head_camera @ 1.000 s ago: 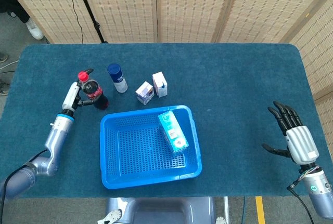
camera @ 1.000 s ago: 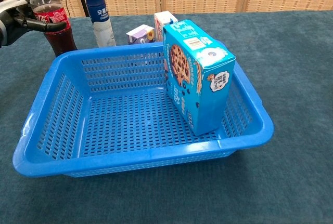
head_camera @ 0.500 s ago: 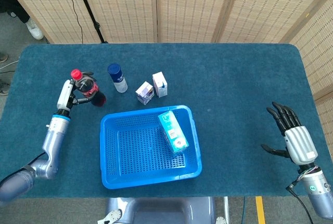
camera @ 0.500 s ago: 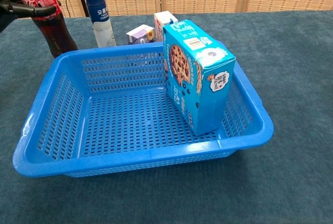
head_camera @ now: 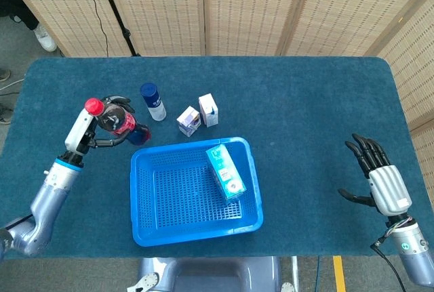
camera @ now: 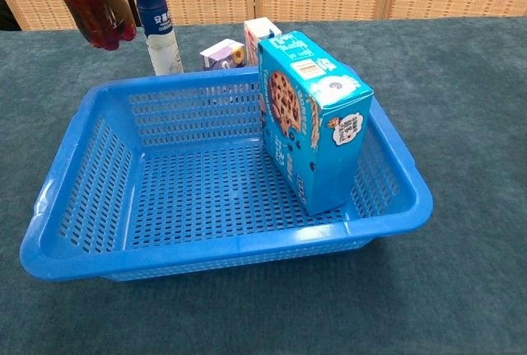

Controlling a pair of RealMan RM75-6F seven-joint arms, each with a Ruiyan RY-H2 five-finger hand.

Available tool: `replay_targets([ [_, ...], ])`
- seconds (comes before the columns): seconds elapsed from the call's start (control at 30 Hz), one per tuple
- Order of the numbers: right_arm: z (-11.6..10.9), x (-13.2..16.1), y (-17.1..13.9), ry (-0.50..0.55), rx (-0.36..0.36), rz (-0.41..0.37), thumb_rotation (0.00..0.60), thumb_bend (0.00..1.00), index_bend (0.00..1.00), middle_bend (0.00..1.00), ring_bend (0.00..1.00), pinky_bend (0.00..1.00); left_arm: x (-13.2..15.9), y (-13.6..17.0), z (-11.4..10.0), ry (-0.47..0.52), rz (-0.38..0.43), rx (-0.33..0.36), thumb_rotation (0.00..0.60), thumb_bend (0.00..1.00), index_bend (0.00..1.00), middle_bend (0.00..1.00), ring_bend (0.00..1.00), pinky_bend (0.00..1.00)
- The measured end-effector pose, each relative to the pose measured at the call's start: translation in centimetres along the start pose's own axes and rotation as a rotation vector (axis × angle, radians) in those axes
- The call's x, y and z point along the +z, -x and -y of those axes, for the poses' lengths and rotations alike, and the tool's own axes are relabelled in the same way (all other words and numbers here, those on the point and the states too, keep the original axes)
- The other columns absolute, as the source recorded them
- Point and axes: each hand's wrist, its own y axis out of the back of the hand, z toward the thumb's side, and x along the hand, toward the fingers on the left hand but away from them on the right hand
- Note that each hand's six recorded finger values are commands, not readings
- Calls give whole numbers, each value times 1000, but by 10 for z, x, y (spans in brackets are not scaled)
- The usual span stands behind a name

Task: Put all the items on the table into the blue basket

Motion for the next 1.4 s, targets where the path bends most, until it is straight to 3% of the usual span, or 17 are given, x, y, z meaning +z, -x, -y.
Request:
replay_targets([
  [0.23,-1,0,0,1,-3,2,600,0,39,0,0,49,38,17,58,63,55,-227,600,495,571,419,328,398],
  [0.63,-4,-4,0,4,-13,13,600,0,39,0,0,49,20,26,137,55,-30,-490,600,489,567,419,315,398],
  [1.0,-3,-5,0,1,-11,17,600,0,39,0,0,49,-9,32,176,-73,-79,-591,600,475,535,396,285,398],
  [1.07,-3,-5,1,0,-11,18,600,0,39,0,0,49,-13,32,186,-68,-90,-607,600,461,483,345,248,396],
  [1.13,-2,-4,1,0,-8,17,600,0,39,0,0,49,-13,32,192,-54,-91,-619,600,425,361,214,149,331],
  [1.2,-2,-4,1,-2,-6,15,600,0,39,0,0,49,-12,33,196,-41,-87,-631,600,349,120,38,23,124],
  [1.23,-1,-4,0,-4,-4,14,600,0,39,0,0,49,-10,34,197,-33,-82,-637,600,320,46,4,1,53],
  [1.3,0,-4,0,-4,0,14,600,0,39,0,0,49,-7,34,197,-17,-62,-639,600,271,0,0,0,0],
  [1.4,0,-3,1,-5,1,13,600,0,39,0,0,49,-4,35,196,-15,-31,-642,600,204,0,0,0,0],
])
